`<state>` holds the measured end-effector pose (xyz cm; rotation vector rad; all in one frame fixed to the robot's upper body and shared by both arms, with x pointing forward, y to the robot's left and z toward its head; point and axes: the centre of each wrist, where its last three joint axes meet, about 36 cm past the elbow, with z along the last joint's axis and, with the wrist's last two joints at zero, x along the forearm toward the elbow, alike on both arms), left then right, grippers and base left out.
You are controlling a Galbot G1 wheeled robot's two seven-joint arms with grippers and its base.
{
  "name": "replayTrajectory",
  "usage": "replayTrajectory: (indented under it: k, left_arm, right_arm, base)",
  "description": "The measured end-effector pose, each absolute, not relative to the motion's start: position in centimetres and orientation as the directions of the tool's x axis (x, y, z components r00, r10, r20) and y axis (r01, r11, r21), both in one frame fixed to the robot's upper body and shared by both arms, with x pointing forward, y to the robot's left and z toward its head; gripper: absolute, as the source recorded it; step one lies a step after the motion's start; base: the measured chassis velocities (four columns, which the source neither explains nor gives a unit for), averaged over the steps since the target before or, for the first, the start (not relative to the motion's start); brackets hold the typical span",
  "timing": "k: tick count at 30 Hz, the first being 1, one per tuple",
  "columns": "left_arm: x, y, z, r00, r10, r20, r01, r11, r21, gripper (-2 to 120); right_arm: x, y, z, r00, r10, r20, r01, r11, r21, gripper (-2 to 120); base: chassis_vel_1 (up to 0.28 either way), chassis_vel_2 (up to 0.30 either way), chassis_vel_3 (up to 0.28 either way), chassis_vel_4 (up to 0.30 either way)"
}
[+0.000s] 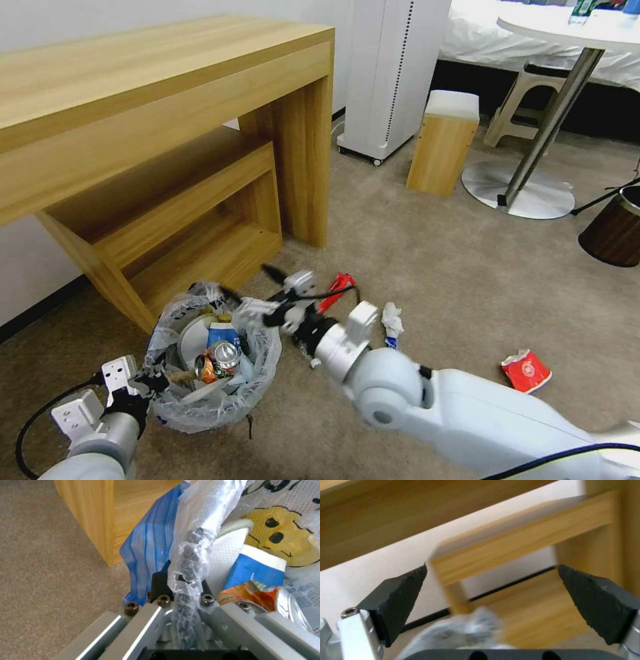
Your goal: Pick up the trash bin and place the garbage on the floor into it.
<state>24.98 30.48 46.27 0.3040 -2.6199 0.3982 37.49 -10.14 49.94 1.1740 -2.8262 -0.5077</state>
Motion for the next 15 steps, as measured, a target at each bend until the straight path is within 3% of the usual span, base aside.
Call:
replayTrajectory:
  k: [15]
  left_arm:
    - [24.9, 30.2, 46.8, -0.875, -0.129, 0.466, -0.261, 0.938, -0.230, 0]
  right_arm:
    - [36.8, -16.8, 49.9, -0.864, -0.500, -0.055, -0.488, 0.808, 0.330, 100]
  base:
    - [0.000, 0.000, 0.000, 0.000]
